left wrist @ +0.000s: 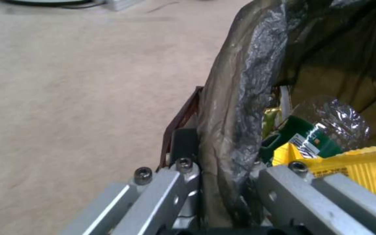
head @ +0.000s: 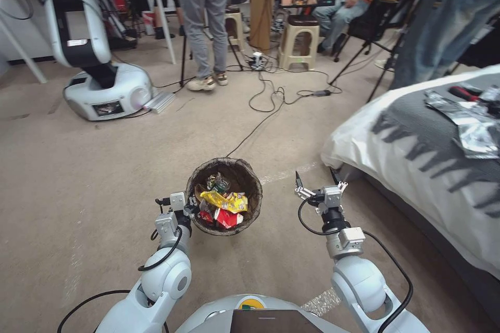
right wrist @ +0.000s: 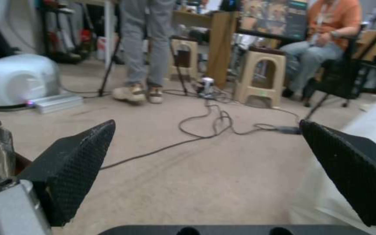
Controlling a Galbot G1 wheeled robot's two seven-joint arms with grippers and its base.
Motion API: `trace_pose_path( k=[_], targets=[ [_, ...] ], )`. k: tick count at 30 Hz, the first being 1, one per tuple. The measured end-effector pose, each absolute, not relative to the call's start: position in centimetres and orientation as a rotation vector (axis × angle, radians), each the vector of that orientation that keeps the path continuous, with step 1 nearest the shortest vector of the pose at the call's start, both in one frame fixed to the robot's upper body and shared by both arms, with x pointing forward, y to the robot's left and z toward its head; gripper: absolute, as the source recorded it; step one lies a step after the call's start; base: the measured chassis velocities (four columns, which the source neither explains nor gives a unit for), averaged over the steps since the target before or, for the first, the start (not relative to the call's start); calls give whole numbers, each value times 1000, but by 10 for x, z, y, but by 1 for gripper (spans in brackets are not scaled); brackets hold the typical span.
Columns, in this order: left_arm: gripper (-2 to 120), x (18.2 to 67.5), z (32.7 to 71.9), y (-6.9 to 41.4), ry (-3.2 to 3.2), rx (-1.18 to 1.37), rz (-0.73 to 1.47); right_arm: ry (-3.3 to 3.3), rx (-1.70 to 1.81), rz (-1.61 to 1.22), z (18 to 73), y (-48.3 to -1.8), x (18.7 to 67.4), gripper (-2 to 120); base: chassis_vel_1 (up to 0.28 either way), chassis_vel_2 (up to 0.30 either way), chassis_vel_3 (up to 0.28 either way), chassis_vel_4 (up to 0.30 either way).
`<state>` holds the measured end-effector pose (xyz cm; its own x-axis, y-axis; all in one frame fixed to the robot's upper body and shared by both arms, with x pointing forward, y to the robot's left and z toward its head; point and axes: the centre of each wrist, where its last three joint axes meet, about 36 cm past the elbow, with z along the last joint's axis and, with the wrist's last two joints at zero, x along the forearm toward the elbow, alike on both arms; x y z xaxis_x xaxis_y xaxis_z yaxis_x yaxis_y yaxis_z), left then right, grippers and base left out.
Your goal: Pick up the trash bin, then pick up the garbage from the floor and place it into the trash bin.
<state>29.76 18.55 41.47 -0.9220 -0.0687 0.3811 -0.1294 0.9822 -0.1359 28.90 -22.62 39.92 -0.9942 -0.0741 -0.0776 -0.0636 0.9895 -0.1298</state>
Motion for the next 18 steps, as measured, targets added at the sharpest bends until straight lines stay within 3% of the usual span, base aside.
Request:
trace_pose_path(
  k=[18],
  targets=[
    [4,298,414,185,-2743,141,225,3053,-104,-189,398,-225,289,100,128,120,119,122]
  ],
)
